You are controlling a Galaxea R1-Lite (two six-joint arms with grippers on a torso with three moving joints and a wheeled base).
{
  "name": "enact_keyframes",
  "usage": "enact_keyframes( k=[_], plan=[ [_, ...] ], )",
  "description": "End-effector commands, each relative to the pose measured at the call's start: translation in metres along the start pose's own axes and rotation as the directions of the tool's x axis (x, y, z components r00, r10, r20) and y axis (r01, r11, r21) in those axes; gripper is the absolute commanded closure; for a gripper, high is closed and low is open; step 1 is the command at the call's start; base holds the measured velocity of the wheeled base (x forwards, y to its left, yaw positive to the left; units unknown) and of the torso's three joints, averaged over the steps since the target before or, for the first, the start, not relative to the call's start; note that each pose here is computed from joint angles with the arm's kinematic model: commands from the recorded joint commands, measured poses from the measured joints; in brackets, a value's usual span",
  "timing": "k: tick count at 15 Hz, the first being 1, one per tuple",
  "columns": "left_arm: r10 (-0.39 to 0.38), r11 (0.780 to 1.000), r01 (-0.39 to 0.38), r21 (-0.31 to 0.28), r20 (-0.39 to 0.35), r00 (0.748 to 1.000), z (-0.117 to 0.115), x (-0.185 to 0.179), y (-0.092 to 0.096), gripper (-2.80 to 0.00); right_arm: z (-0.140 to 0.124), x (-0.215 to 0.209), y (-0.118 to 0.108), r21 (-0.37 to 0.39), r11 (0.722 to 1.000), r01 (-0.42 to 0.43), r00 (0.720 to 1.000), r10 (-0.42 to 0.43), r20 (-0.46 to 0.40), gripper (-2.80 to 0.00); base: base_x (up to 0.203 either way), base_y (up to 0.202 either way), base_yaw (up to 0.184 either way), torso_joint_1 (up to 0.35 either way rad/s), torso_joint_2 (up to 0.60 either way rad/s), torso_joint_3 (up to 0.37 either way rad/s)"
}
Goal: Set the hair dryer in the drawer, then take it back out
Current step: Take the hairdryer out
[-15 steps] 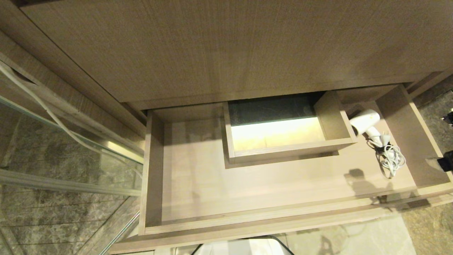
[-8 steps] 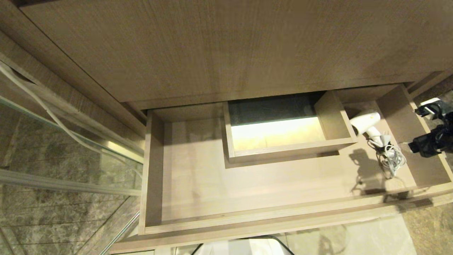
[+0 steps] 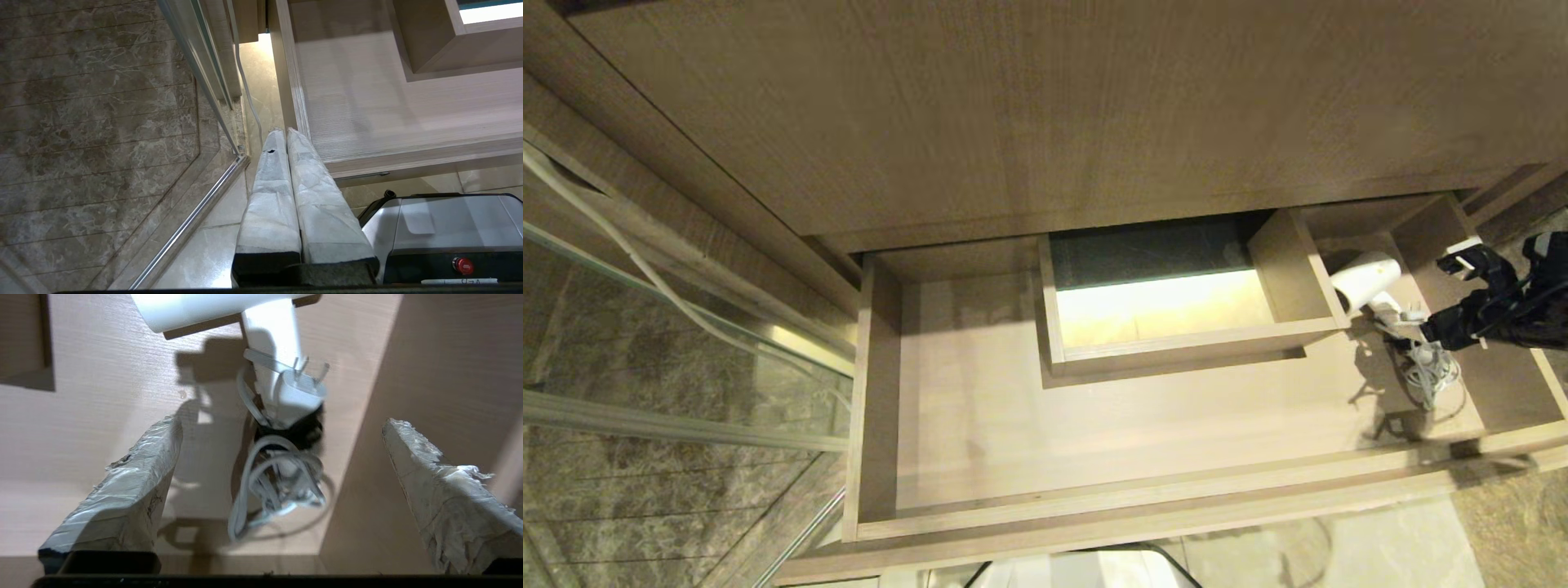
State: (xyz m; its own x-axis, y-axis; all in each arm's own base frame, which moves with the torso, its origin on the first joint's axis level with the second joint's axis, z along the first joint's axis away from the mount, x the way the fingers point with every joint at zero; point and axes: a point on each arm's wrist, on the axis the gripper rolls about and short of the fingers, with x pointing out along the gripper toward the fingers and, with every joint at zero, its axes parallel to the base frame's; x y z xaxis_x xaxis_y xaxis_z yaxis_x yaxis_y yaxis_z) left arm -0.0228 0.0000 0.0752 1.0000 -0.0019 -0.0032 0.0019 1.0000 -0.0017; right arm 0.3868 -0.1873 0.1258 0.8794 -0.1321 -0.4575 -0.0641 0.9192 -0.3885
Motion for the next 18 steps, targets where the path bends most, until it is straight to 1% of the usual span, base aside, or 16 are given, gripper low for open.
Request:
enact_keyframes(
  k=[1,2,4,8,10,14,15,18],
  plan=[
    [0.000,1.000,0.000,0.000,-0.001,1.000,0.000,0.000,0.000,0.00,-0.021,0.032,0.001,0.014,0.999,-0.037,0.999,0.038,-0.022,-2.80,0.000,0.000,0.000,0.000,0.00,0.000],
    [0.000,1.000,0.000,0.000,0.000,1.000,0.000,0.000,0.000,0.00,-0.023,0.041,-0.002,0.017,0.998,-0.062,0.998,0.062,0.001,-2.80,0.000,0.000,0.000,0.000,0.00,0.000],
    [0.000,1.000,0.000,0.000,0.000,1.000,0.000,0.000,0.000,0.00,-0.032,0.054,-0.001,0.023,0.994,-0.106,0.994,0.105,0.017,-2.80,0.000,0.000,0.000,0.000,0.00,0.000],
    [0.000,1.000,0.000,0.000,-0.001,1.000,0.000,0.000,0.000,0.00,-0.038,0.072,-0.003,0.020,0.993,-0.113,0.993,0.112,0.032,-2.80,0.000,0.000,0.000,0.000,0.00,0.000],
    [0.000,1.000,0.000,0.000,-0.001,1.000,0.000,0.000,0.000,0.00,-0.038,0.074,-0.004,0.014,0.994,-0.108,0.993,0.108,0.048,-2.80,0.000,0.000,0.000,0.000,0.00,0.000],
    [0.000,1.000,0.000,0.000,-0.001,1.000,0.000,0.000,0.000,0.00,-0.037,0.072,-0.004,0.010,0.994,-0.107,0.993,0.106,0.053,-2.80,0.000,0.000,0.000,0.000,0.00,0.000],
    [0.000,1.000,0.000,0.000,-0.001,1.000,0.000,0.000,0.000,0.00,-0.035,0.071,-0.004,0.004,0.995,-0.102,0.993,0.102,0.056,0.00,0.000,0.000,0.000,0.000,0.00,0.000],
    [0.000,1.000,0.000,0.000,-0.001,1.000,0.000,0.000,0.000,0.00,-0.027,0.063,-0.007,-0.002,0.996,-0.092,0.993,0.092,0.068,0.00,0.000,0.000,0.000,0.000,0.00,0.000]
  ],
)
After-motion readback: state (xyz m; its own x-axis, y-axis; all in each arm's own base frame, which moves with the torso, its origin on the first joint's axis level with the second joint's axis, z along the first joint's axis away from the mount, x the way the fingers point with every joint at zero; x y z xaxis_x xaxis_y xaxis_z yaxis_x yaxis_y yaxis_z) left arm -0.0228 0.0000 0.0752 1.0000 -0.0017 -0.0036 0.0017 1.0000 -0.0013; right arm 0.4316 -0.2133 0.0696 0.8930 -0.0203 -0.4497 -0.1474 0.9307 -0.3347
